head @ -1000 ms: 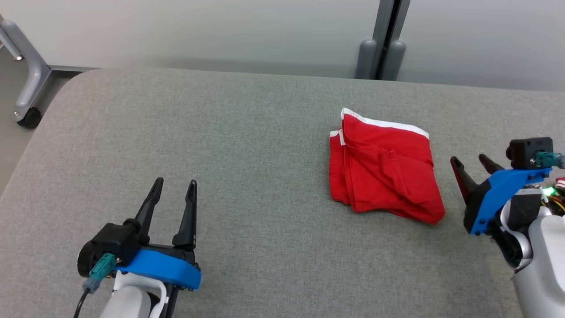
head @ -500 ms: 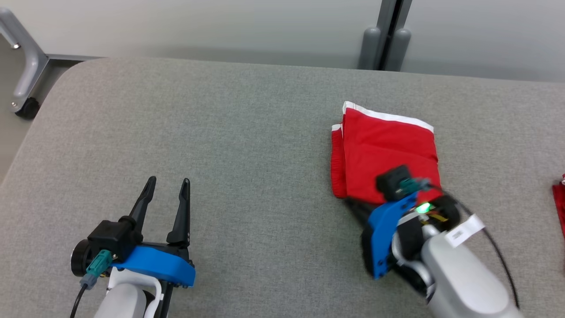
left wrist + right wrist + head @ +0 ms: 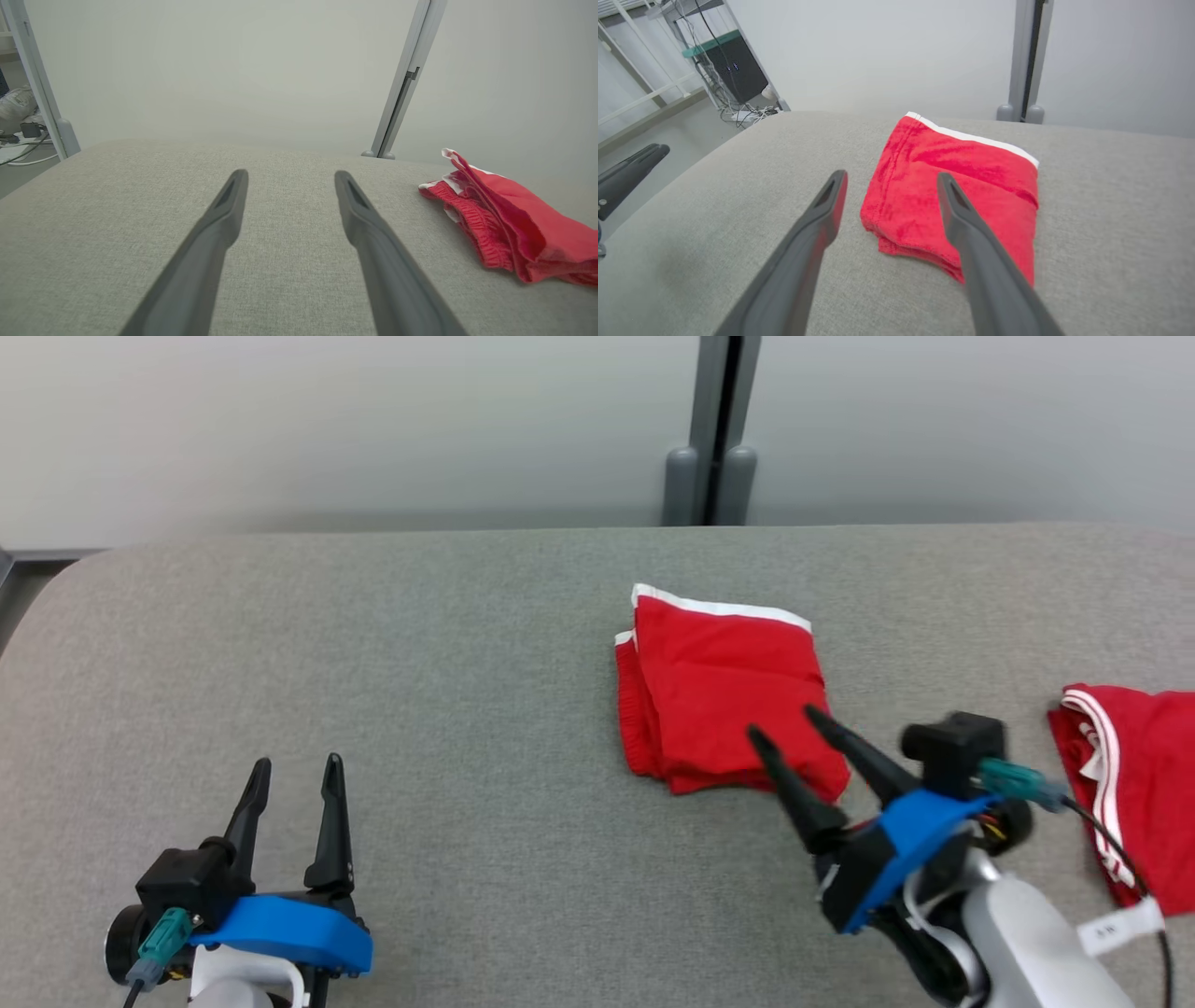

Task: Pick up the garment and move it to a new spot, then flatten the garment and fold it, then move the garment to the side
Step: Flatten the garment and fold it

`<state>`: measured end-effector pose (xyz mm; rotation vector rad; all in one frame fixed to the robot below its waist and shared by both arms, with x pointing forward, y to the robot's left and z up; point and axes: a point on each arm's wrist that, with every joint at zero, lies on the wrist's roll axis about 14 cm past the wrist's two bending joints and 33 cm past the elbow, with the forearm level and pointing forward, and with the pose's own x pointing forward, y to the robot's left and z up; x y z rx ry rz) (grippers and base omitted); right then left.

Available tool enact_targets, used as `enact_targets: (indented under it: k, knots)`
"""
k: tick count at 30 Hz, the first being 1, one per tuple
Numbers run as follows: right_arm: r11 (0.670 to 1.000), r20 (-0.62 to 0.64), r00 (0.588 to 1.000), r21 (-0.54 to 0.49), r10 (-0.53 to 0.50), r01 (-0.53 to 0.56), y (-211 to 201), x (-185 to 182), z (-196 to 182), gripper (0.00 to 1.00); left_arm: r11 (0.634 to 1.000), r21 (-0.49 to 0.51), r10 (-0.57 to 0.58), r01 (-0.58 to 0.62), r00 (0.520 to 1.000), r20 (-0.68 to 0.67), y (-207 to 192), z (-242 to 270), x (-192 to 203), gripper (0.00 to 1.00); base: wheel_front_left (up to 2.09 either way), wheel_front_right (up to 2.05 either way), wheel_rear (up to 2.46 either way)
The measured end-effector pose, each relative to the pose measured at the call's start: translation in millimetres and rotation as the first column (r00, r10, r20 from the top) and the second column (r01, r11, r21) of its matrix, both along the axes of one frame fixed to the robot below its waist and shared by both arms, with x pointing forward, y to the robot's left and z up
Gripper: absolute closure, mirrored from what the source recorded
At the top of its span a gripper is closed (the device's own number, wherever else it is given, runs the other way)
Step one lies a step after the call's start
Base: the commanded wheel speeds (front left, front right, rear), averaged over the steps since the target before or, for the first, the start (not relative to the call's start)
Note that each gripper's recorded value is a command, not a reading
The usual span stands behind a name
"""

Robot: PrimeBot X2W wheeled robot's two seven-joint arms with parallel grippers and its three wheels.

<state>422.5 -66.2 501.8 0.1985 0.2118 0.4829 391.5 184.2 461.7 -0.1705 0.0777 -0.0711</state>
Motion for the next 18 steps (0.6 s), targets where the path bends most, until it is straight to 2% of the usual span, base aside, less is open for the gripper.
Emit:
enact_targets:
  k: [4, 9, 15, 18]
  knots:
    - [0.989, 0.066, 0.986, 0.002, -0.150, 0.151, -47, -7, 9, 0.00, 1.000, 0.004, -0.020, 0.020, 1.000, 0.007, -6, 3, -2, 0.00, 0.00, 0.00, 0.00]
    - [0.955, 0.087, 0.953, -0.032, -0.292, 0.295, -95, -22, 5, 0.00, 0.999, 0.009, -0.042, 0.042, 0.999, 0.014, -14, 5, -2, 0.00, 0.00, 0.00, 0.00]
    - [0.917, 0.099, 0.916, -0.056, -0.389, 0.396, -128, -36, 3, 0.00, 0.999, 0.008, -0.054, 0.054, 0.998, 0.022, -20, 8, -3, 0.00, 0.00, 0.00, 0.00]
    - [0.909, 0.098, 0.908, -0.056, -0.407, 0.413, -133, -41, 1, 0.00, 0.998, 0.008, -0.058, 0.057, 0.998, 0.031, -22, 11, -2, 0.00, 0.00, 0.00, 0.00]
